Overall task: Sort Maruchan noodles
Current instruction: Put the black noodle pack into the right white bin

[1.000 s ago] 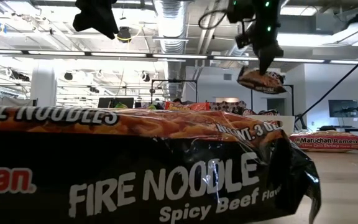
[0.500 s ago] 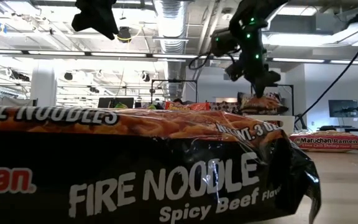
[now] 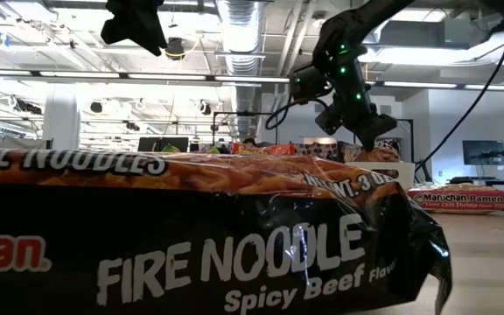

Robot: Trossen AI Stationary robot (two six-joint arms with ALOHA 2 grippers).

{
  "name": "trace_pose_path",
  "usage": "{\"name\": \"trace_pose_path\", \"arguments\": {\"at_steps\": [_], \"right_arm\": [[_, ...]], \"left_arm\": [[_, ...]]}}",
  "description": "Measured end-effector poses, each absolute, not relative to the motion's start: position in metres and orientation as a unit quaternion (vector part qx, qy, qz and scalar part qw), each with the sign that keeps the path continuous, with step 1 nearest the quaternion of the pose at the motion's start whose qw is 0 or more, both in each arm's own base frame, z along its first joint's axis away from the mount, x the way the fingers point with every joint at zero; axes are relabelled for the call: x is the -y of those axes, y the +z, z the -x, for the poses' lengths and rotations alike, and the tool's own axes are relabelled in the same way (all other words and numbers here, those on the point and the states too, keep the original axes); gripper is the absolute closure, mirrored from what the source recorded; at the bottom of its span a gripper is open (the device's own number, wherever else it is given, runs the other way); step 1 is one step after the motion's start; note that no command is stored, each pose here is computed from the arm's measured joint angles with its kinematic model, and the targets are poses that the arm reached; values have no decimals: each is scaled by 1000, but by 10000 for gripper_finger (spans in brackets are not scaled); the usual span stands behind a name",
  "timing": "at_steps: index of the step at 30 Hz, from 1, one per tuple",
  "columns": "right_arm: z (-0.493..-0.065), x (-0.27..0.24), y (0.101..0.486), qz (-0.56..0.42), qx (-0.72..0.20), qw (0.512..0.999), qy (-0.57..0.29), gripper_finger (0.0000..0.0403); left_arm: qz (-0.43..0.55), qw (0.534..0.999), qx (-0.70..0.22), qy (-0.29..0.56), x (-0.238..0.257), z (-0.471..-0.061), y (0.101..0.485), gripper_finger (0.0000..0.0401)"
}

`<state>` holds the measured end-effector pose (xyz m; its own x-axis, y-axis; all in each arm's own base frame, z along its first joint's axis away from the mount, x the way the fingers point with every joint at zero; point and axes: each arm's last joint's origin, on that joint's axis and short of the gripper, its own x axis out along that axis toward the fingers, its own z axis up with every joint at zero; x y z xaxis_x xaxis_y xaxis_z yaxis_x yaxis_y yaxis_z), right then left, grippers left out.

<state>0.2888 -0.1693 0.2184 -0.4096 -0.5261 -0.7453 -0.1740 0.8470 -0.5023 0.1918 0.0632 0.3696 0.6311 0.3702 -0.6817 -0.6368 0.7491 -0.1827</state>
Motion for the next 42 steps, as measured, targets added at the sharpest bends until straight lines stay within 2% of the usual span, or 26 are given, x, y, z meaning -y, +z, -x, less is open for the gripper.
{"name": "trace_pose_path", "arguments": {"at_steps": [15,21,30,35,39,42], "right_arm": [[-287,170,218,192,-820,499,-205,290],[-283,169,220,194,-830,484,-196,249],[-281,168,241,170,-834,474,-225,232],[-285,167,259,98,-817,518,-235,234],[-292,164,266,-10,-789,584,-192,235],[-293,167,264,-71,-768,617,-159,235]], "left_arm": [[204,880,-321,285,-63,-192,370,303],[204,880,-321,285,-63,-192,370,303],[208,879,-320,286,-63,-192,370,303],[213,878,-318,288,-63,-192,370,303],[215,877,-318,289,-63,-192,370,303],[216,877,-317,289,-63,-192,370,303]]}}
